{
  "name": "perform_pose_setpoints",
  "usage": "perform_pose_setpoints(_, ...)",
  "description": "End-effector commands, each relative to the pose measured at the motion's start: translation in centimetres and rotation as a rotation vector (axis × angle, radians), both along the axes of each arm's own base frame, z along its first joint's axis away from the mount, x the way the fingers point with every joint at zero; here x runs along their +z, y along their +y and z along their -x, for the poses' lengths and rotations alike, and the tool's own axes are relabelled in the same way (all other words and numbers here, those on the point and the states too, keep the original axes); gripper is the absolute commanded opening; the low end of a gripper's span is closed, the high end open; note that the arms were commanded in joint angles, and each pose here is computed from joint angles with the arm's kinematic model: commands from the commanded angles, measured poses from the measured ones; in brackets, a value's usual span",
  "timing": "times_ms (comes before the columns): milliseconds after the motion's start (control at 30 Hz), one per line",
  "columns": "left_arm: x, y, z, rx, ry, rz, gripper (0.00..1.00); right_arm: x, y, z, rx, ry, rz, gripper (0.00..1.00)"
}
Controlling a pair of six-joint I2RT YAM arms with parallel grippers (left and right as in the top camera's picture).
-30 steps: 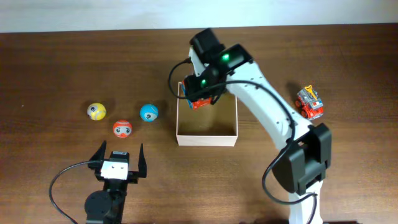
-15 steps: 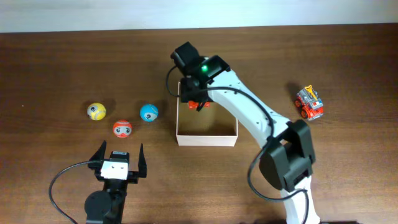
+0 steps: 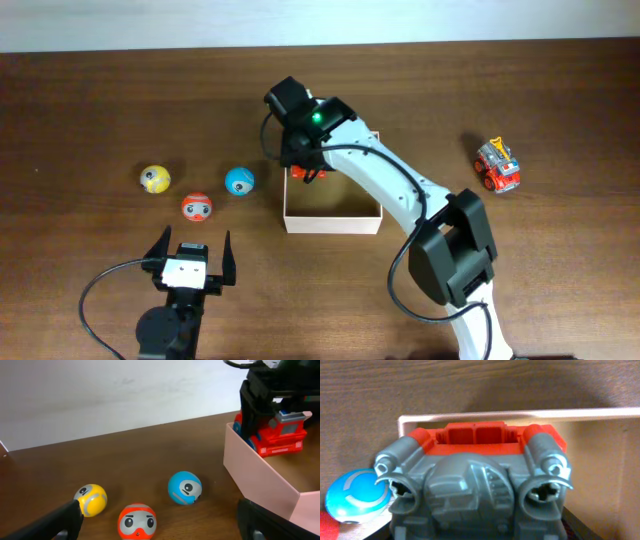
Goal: Pack container
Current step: 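Lift the fire truck and carry it left over the box, then lower the fire truck into the box and open the right gripper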
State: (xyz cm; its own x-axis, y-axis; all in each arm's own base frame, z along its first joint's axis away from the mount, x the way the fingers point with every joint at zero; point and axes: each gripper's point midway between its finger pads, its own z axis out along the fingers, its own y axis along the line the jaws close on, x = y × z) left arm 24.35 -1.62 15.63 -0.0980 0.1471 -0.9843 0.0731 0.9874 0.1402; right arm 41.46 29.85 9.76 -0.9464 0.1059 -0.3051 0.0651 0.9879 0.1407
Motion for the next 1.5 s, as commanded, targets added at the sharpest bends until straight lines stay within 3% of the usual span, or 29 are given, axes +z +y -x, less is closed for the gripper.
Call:
perform_pose_setpoints(0, 0.0, -0.1, 0.0, -0.007, -0.005, -0.011, 0.99, 0.0, 1.0, 0.7, -0.012, 0.002, -0.013, 0.59)
perform_pose_setpoints(933, 0.0, -0.1, 0.0, -0.007, -0.005, -0.011, 0.99, -0.4, 0.6, 2.1, 0.037, 0.043, 0.037, 0.59)
perform_pose_setpoints(1467, 0.0, -0.1, 0.0, -0.007, -0.005, -0.011, 0.99, -3.2, 1.9, 2.1, 0.062, 0.078, 0.026, 0.60)
